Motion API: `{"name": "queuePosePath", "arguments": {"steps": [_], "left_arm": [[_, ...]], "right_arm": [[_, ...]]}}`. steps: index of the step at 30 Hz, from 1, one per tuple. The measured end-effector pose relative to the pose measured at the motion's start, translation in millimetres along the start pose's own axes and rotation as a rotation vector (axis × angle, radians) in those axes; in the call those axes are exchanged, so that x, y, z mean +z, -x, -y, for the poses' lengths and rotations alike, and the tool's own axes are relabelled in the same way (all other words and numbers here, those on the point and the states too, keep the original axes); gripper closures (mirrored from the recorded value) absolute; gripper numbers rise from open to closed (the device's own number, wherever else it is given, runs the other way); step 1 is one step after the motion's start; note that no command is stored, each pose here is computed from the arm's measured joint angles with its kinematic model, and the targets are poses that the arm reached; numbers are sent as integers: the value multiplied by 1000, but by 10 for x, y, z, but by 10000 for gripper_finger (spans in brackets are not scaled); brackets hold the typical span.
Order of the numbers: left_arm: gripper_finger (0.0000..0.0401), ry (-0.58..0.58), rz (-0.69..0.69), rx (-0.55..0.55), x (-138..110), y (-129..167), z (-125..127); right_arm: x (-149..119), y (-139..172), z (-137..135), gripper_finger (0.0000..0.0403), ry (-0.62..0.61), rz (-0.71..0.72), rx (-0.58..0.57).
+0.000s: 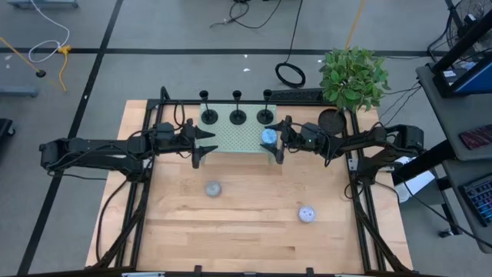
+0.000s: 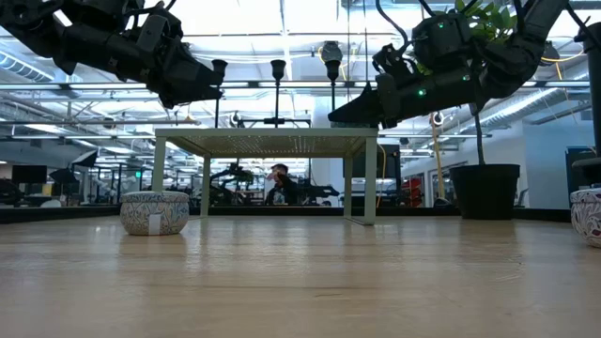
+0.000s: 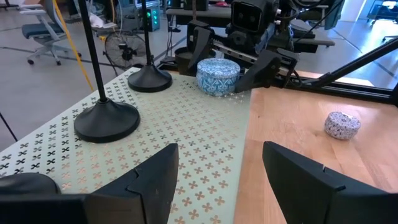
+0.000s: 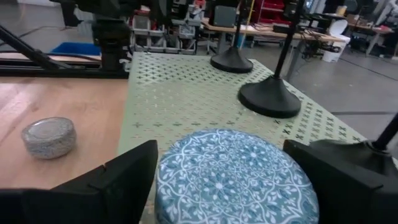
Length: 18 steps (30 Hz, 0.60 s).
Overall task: Pick & Place candle stick holders
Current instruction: Put the blue white scented candle on the shelf, then put the blue orange scented candle on the shelf aligned with the blue white scented candle
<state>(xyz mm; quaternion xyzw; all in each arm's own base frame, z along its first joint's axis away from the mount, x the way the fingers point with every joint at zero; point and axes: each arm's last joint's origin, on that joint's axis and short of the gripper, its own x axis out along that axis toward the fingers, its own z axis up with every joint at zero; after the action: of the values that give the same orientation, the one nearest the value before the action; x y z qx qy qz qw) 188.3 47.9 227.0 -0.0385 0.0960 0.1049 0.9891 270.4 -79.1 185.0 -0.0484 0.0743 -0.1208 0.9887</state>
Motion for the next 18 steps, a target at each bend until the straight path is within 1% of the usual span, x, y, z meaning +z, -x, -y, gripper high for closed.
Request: {"name": "queuePosePath", "arguments": {"steps": [6,10,13,18], "left_arm": [[160,-8,0,0,0,0,0],[160,-2,-1,-5,-1,0,3],[160,3,-4,-65,-3,0,29],[160,-70,-11,-194,-17,4,189]], "right_arm": [[34,1,5,38,39,34,-12],[102,5,9,38,46,104,-20],[155,24,14,41,39,139,-24],[290,97,-5,49,32,197,-19]]}}
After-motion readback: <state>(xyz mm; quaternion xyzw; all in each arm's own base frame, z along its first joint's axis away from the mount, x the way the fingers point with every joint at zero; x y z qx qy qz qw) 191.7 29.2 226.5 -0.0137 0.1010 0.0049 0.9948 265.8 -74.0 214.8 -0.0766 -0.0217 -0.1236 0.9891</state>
